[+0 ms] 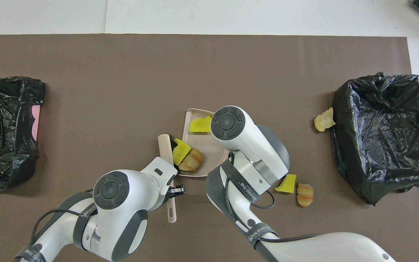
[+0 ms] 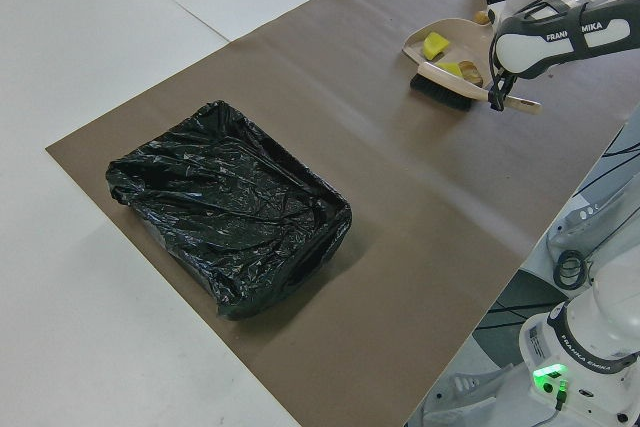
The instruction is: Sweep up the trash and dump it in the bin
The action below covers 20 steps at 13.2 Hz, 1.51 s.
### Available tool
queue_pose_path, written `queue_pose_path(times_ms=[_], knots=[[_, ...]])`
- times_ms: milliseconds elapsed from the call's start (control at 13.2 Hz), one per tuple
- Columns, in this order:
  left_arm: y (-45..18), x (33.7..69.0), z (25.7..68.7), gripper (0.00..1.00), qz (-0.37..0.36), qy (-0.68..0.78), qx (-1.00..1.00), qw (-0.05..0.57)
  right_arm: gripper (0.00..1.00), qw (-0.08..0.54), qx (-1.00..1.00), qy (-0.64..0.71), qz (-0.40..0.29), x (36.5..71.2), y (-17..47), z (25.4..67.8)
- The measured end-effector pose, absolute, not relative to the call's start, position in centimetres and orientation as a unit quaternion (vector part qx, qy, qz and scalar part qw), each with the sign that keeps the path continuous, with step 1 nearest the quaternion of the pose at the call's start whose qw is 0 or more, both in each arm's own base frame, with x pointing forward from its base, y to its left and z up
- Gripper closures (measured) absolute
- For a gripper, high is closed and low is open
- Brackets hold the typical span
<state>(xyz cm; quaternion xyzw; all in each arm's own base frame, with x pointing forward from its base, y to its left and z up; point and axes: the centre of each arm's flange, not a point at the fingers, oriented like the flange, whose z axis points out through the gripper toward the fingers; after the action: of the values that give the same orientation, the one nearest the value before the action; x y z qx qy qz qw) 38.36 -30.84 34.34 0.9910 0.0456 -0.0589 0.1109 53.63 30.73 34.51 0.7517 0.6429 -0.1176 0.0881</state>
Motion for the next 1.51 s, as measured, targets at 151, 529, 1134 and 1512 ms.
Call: queue_pose_path(times_ms=[151,529,1134,1512], knots=[[-32.6,39.4,35.1,0.74,-0.054,0.035,0.99,0.123,0.69,0.088,0.752,0.643,-0.117,53.6,30.7,34.5],[-33.3,40.2,35.2,0.74,-0.06,0.032,0.99,0.124,0.69,0.088,0.752,0.643,-0.117,53.6,30.7,34.5],[-28.5,44.5,43.2,0.74,-0.049,0.05,0.997,0.029,0.69,0.089,0.759,0.636,-0.107,54.1,29.8,35.9],[-29.1,38.3,43.7,0.74,-0.078,0.025,0.997,0.0,0.69,0.083,0.773,0.62,-0.102,55.8,23.8,41.0]])
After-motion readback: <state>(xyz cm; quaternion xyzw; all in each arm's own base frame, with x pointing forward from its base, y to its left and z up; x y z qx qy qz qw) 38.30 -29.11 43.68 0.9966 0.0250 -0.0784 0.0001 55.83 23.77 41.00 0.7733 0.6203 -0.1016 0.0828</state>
